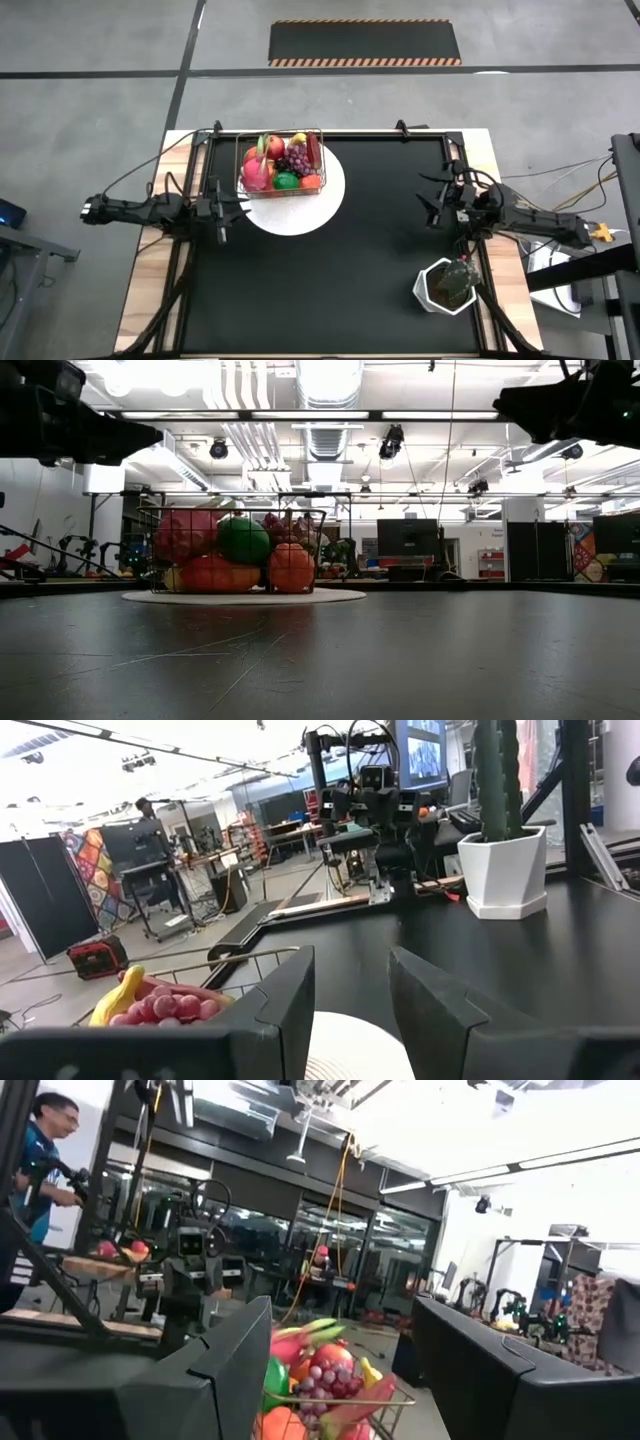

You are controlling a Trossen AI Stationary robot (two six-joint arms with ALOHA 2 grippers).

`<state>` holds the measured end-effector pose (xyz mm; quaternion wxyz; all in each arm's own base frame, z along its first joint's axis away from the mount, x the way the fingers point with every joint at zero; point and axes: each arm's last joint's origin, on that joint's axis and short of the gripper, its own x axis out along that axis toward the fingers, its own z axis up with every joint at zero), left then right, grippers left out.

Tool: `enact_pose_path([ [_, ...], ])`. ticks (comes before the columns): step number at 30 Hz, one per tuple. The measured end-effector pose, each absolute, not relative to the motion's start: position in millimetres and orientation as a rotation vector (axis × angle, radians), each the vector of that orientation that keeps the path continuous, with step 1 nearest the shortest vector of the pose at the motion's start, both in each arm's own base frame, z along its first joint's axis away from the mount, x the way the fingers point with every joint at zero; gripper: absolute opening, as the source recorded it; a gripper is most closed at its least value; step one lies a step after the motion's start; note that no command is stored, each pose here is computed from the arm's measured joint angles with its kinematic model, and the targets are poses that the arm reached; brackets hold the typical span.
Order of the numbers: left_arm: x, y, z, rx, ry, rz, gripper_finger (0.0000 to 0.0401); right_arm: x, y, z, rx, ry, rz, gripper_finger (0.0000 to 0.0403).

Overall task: Build produce basket
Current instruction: Return to Home Position

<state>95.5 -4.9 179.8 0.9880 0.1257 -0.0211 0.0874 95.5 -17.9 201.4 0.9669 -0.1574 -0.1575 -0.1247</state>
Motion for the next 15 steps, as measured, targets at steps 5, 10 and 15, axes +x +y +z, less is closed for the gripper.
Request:
enact_pose_path([
  [5, 95.4, -4.9, 180.9, 0.250, -0.054, 0.177, 0.0111, 89.8, -16.9, 202.9, -0.354, -0.345, -0.263, 0.0226],
  [10, 95.1, -4.8, 184.3, 0.240, -0.088, 0.182, 0.0111, 86.8, -16.4, 206.7, -0.410, -0.378, -0.281, 0.0226],
  [15, 95.7, -4.7, 183.3, 0.247, -0.076, 0.187, 0.0111, 86.1, -16.5, 208.9, -0.379, -0.391, -0.286, 0.0226],
])
